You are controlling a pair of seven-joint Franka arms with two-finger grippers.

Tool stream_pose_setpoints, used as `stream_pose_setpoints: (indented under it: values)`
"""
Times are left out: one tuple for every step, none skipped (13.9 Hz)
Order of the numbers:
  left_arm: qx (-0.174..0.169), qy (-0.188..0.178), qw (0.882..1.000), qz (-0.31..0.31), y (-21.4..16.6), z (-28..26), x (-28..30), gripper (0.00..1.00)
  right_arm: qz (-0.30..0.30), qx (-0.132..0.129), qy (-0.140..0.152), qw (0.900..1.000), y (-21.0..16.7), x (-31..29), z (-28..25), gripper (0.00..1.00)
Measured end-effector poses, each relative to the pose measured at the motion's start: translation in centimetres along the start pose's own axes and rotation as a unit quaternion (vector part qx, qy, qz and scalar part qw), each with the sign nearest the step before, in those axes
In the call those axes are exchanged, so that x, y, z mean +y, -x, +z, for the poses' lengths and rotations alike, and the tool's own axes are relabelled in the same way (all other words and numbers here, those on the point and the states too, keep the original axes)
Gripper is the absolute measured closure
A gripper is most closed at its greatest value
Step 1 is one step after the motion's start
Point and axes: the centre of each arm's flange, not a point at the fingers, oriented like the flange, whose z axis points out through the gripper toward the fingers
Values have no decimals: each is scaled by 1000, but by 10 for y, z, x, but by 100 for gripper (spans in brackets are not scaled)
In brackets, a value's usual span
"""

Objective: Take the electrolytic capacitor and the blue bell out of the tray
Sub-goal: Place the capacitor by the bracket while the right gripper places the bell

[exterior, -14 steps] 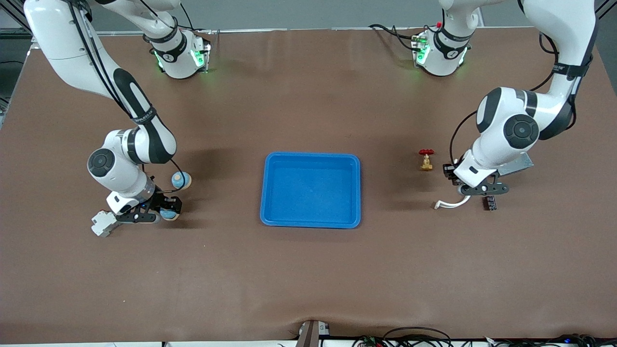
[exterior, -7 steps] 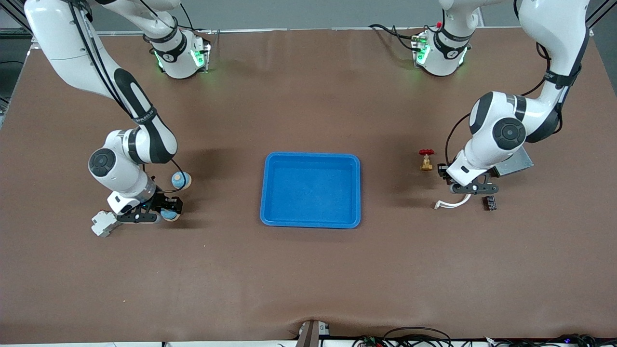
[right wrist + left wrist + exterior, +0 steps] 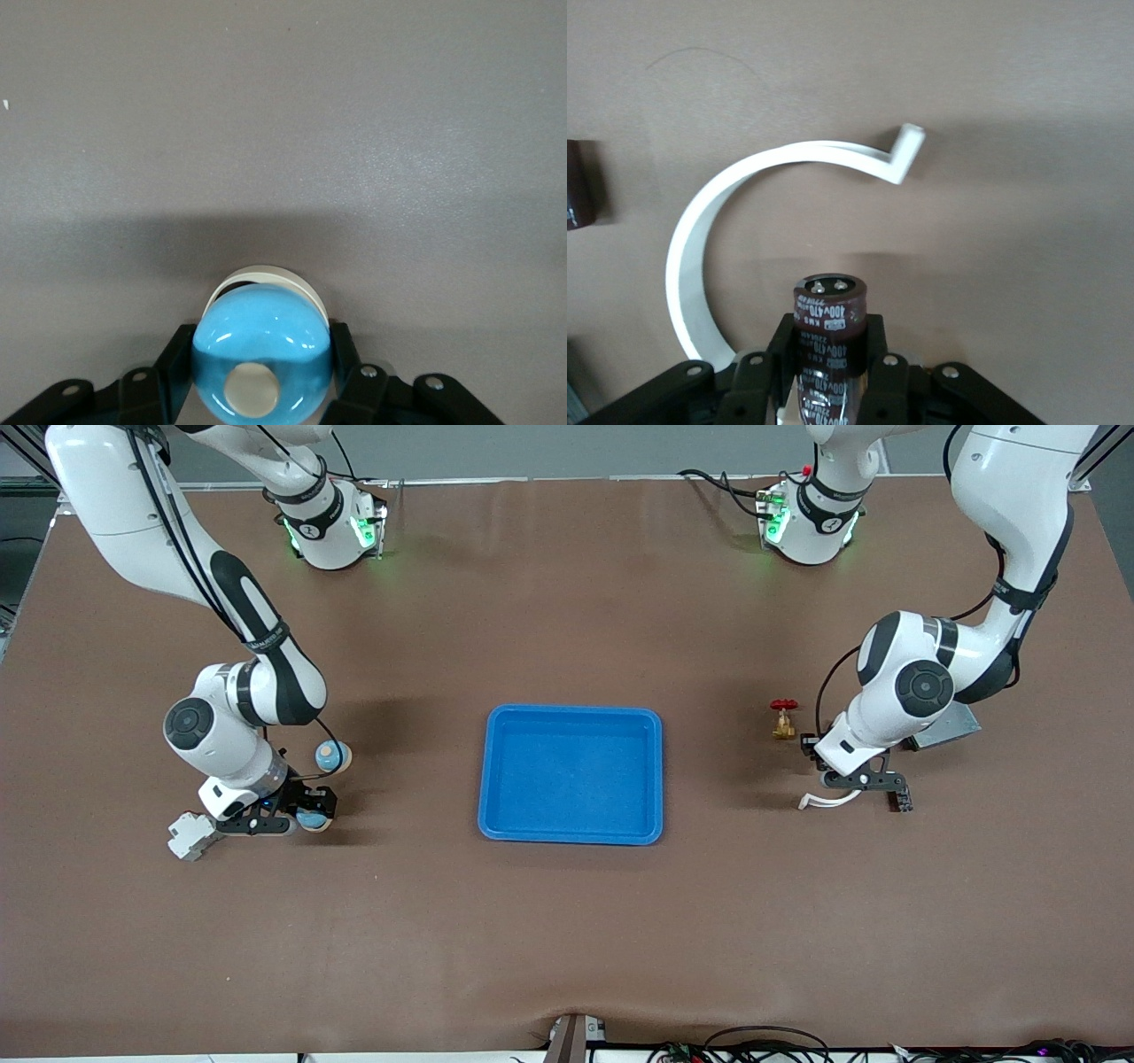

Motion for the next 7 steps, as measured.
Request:
stream_pose_setpoints:
  values:
    - [0, -1, 1000, -2, -2, 3, -6, 66, 0, 0, 0, 1000, 0, 0, 0, 34]
    - [0, 0, 1000, -4, -5, 5, -9, 66, 0, 0, 0, 1000, 0, 0, 0, 34]
    - [-1, 2, 1000, -5, -8, 8, -11, 66, 0, 0, 0, 1000, 0, 0, 0, 34]
    - [-2, 3, 1000, -6, -10, 10, -11, 66, 0, 0, 0, 1000, 0, 0, 0, 34]
    - [-2, 4, 1000, -5, -11, 11, -10, 66, 1, -1, -1, 1000, 1, -1, 2, 29]
    - [-2, 5, 1000, -5, -12, 12, -10, 66, 1, -4, -1, 1000, 2, -1, 4, 19]
    - [-2, 5, 1000, -6, -13, 12, -10, 66, 1, -5, -2, 1000, 3, -1, 7, 10]
